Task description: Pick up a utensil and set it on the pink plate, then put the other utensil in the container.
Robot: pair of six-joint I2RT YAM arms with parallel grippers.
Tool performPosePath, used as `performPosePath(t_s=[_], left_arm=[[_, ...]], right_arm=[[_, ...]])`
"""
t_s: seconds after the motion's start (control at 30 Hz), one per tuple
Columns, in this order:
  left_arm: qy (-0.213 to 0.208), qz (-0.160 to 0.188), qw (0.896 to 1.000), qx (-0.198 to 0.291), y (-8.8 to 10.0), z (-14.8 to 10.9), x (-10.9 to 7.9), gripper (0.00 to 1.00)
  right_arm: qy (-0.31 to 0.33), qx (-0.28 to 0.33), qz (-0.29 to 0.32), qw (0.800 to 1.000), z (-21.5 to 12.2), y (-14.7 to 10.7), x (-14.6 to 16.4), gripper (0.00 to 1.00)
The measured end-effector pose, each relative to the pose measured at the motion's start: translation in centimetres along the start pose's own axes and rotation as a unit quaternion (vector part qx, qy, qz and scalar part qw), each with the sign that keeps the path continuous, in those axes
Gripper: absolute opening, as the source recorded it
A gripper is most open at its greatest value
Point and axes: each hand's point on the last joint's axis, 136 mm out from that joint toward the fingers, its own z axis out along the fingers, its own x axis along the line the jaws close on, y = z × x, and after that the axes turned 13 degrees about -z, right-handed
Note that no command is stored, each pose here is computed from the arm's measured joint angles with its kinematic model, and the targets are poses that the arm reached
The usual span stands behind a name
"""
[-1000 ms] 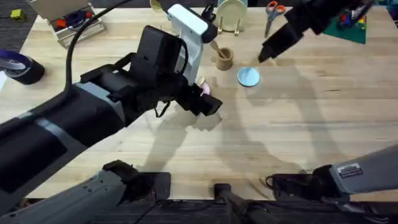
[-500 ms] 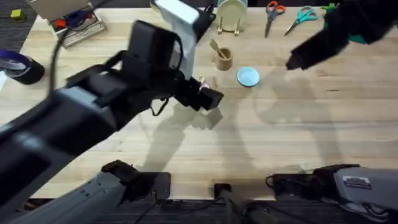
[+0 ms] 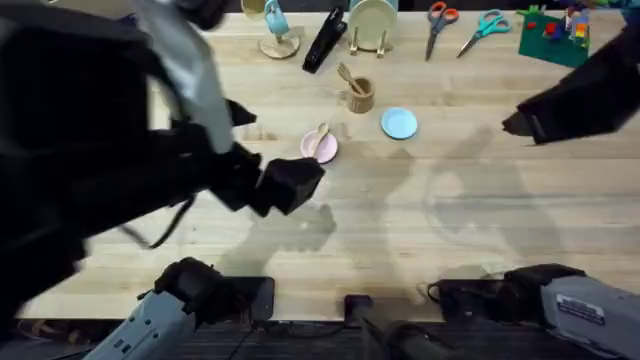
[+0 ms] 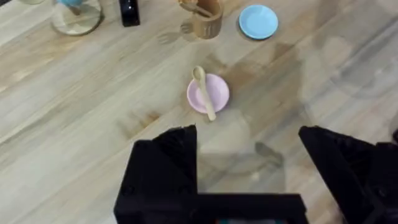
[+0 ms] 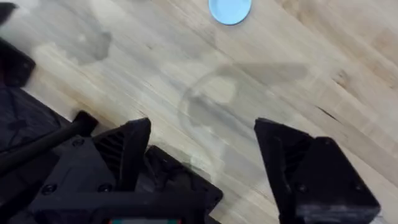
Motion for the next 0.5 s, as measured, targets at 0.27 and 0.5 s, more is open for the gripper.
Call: performPosePath(t_s=[0.27,0.5], left_arm=[[0.028,-0.002,0.999,0.015,1.3,-5.3,0.0,0.993],[0.053,0.001,0.998,-0.024,3.9,-8.3,0.2,0.994]], right_arm=[[-0.023,-0.024,-0.005,0.999,-1.6,-0.6,0.6,0.996],[-0.034,-0.039,-0.008,0.999,-2.5,-0.9,1.0,0.996]])
